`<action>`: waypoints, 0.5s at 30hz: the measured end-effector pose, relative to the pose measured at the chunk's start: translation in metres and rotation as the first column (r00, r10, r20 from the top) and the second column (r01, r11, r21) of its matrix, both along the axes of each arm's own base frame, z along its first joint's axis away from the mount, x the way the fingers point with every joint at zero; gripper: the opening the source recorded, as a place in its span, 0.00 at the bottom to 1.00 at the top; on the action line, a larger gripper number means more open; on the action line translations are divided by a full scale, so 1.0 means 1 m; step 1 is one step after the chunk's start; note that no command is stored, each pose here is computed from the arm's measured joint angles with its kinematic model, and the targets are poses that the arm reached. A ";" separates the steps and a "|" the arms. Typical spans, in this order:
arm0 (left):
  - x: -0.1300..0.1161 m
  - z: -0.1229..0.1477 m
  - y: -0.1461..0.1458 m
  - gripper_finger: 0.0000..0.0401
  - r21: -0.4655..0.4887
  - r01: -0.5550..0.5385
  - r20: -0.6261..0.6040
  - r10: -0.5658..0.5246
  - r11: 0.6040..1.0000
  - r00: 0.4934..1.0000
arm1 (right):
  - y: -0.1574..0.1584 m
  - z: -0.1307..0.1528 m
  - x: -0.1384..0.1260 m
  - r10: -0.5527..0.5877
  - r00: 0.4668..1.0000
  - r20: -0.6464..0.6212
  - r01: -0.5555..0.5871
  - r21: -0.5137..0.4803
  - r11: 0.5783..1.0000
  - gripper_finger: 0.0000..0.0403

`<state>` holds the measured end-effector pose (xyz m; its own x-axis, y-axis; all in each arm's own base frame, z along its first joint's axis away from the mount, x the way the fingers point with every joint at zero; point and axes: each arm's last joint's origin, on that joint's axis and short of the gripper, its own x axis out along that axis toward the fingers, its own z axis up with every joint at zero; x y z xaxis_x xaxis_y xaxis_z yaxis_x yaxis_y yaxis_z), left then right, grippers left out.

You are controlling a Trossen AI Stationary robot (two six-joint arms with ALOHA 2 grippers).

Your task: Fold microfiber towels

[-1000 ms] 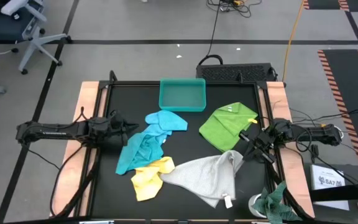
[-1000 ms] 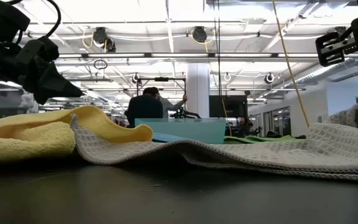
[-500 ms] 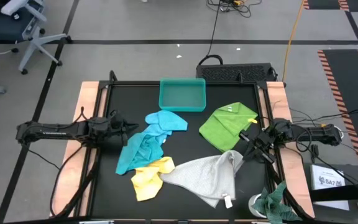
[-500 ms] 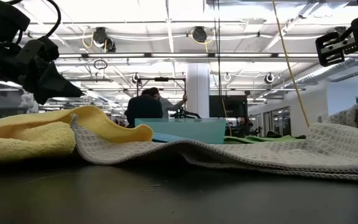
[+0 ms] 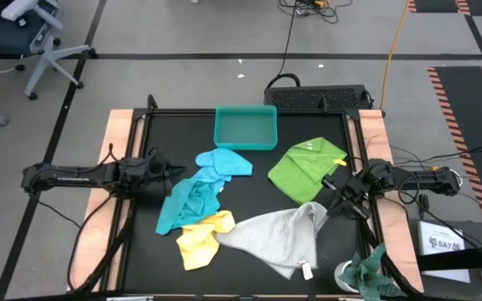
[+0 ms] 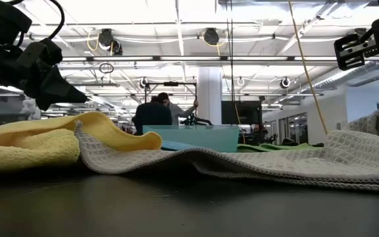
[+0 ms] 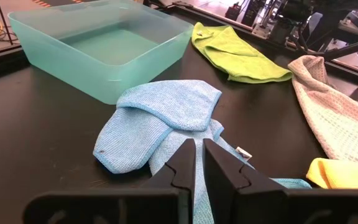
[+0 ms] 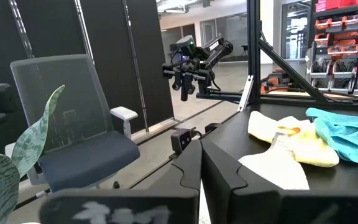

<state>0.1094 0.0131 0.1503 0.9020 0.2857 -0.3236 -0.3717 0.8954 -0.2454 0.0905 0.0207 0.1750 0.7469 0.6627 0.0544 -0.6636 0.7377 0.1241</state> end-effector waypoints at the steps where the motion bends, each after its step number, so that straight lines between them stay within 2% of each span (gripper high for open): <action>1: 0.000 0.000 0.000 0.08 0.000 0.000 0.001 0.000 1.000 1.000 | 0.000 0.000 0.000 0.000 1.000 0.000 0.000 0.000 1.000 0.00; 15: 0.000 0.000 0.000 0.08 0.000 0.000 0.000 0.000 1.000 1.000 | 0.000 0.000 0.000 0.000 1.000 0.004 0.000 0.000 1.000 0.00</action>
